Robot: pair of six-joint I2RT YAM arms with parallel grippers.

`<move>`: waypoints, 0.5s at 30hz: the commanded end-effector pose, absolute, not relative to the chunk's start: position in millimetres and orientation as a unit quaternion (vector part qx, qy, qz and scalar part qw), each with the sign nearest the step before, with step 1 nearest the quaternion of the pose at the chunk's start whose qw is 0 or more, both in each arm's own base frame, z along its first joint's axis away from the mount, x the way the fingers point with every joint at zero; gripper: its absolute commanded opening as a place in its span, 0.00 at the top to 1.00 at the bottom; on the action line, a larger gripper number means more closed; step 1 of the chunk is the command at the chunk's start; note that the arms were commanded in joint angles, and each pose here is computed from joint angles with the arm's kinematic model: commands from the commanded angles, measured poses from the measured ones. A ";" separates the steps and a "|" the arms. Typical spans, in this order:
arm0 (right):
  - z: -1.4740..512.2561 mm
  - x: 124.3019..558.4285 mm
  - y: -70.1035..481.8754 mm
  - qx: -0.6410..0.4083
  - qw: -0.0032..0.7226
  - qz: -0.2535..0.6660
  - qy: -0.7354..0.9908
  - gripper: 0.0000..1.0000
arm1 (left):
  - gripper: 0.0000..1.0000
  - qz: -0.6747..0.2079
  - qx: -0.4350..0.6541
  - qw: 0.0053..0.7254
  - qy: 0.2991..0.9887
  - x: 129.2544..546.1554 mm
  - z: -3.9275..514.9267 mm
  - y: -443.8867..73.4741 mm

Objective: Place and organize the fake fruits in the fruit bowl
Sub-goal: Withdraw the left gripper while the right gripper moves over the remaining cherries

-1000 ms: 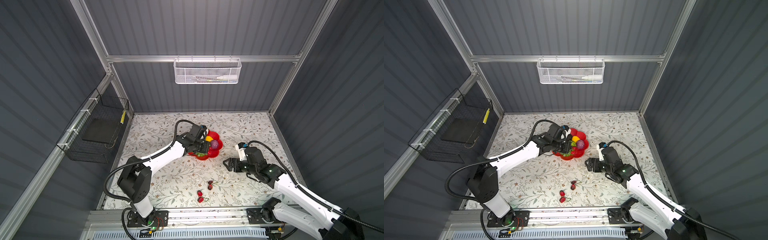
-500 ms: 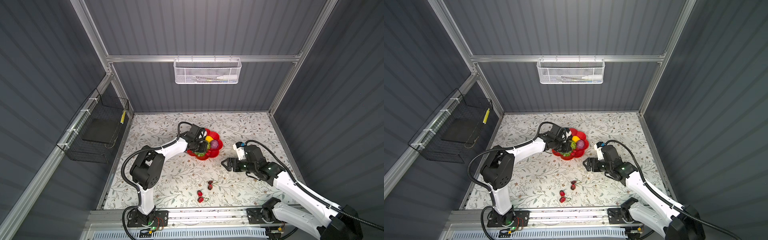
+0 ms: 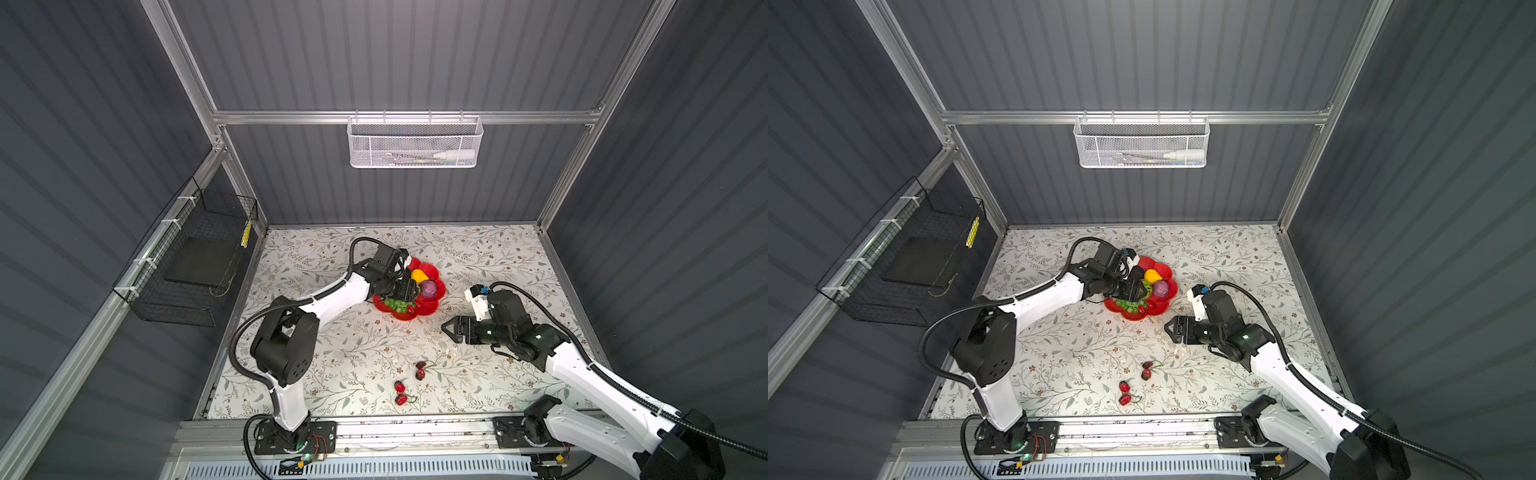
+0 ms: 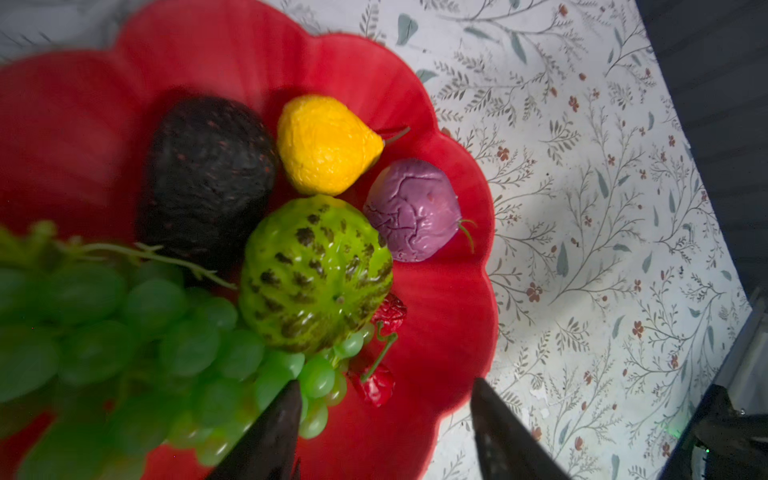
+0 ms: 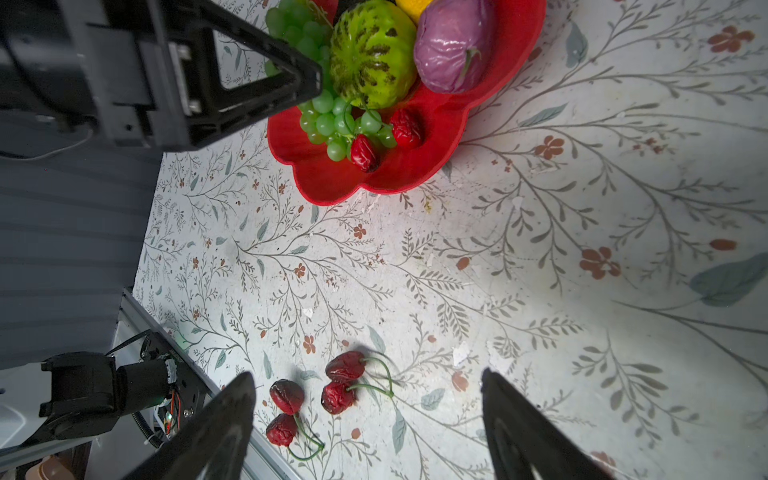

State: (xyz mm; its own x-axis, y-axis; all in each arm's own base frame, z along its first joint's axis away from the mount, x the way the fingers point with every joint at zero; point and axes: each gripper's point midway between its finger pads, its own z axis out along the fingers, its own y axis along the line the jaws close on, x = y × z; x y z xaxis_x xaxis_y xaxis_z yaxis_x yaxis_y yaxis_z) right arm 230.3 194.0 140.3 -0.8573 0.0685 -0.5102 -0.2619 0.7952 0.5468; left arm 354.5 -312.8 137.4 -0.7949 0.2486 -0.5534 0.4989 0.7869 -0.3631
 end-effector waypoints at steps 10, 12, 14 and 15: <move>112.0 233.3 204.1 -0.068 0.227 0.309 0.921 0.15 | 0.05 -0.167 0.099 0.305 0.932 320.1 141.1 -228.6; 105.0 235.1 206.9 -0.073 0.218 0.302 0.925 0.15 | 0.03 -0.161 0.087 0.304 0.935 317.3 134.1 -222.3; 99.1 237.1 209.0 -0.077 0.211 0.298 0.928 0.15 | 0.02 -0.163 0.082 0.301 0.936 314.0 125.7 -220.7; 96.7 237.7 209.6 -0.077 0.208 0.296 0.929 0.15 | 0.02 -0.166 0.082 0.299 0.936 312.3 121.9 -221.0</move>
